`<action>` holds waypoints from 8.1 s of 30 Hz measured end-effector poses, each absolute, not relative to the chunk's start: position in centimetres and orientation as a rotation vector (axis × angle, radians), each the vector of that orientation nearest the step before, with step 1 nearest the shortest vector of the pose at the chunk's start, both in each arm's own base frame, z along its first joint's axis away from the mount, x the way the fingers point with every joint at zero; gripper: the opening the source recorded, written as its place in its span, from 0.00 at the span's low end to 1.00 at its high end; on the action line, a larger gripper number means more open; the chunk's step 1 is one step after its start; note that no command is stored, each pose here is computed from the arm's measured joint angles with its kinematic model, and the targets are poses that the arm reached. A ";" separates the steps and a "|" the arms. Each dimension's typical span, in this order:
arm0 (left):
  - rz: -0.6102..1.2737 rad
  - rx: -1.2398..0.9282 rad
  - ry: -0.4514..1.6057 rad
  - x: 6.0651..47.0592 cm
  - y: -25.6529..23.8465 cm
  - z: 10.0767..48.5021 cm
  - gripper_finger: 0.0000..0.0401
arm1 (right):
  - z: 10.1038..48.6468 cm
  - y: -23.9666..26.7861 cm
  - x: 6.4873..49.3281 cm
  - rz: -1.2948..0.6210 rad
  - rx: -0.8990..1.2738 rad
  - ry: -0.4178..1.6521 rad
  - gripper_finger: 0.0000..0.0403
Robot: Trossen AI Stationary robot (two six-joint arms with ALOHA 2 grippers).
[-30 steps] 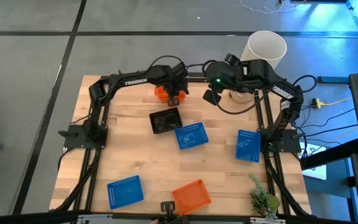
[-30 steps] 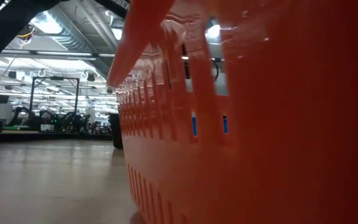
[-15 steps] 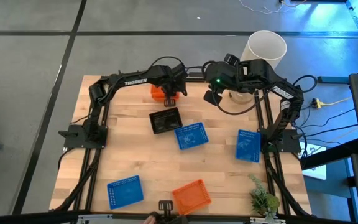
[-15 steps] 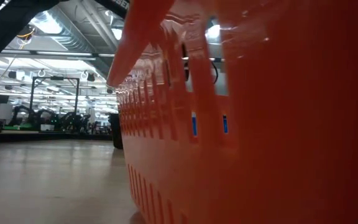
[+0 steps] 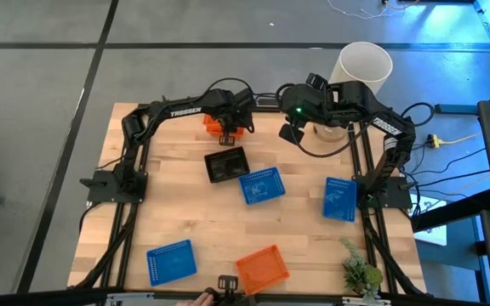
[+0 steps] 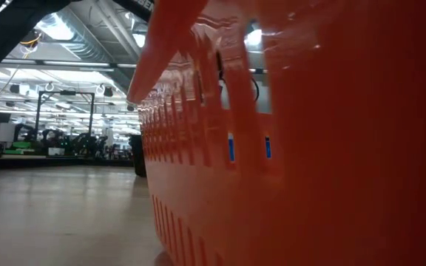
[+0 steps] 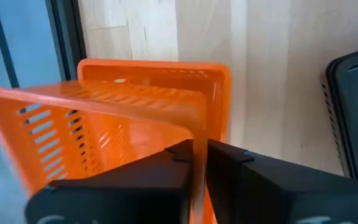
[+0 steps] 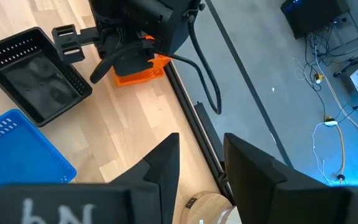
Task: Stack baskets by color
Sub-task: Stack the middle orange bin on top of the top orange bin, then stack the bottom orange bin on top of the top orange bins, then stack the bottom blue bin on top of the top left blue bin
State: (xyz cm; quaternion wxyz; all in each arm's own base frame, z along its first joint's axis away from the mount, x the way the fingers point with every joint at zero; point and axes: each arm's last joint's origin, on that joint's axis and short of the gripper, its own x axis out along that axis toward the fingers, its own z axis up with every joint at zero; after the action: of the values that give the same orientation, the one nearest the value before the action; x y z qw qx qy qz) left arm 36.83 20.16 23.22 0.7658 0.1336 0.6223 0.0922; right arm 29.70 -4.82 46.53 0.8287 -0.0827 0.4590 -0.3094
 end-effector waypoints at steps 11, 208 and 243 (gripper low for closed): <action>0.376 0.383 1.416 36.8 20.4 23.4 0.10 | 46.5 -4.8 29.7 -0.656 -0.175 0.974 0.31; 1.148 -0.166 0.849 19.0 5.7 42.6 0.11 | 21.4 -25.5 39.3 -0.242 0.039 0.904 0.19; 0.113 -0.749 1.441 19.1 -5.5 25.5 0.11 | 38.3 -12.2 39.3 0.778 0.133 0.615 0.30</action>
State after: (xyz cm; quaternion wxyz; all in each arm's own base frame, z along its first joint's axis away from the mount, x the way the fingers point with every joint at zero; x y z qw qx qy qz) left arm 19.07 -5.55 25.48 0.6865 -0.3347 0.6436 0.0504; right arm 39.30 -12.24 38.30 0.8775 0.0639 0.2947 0.3729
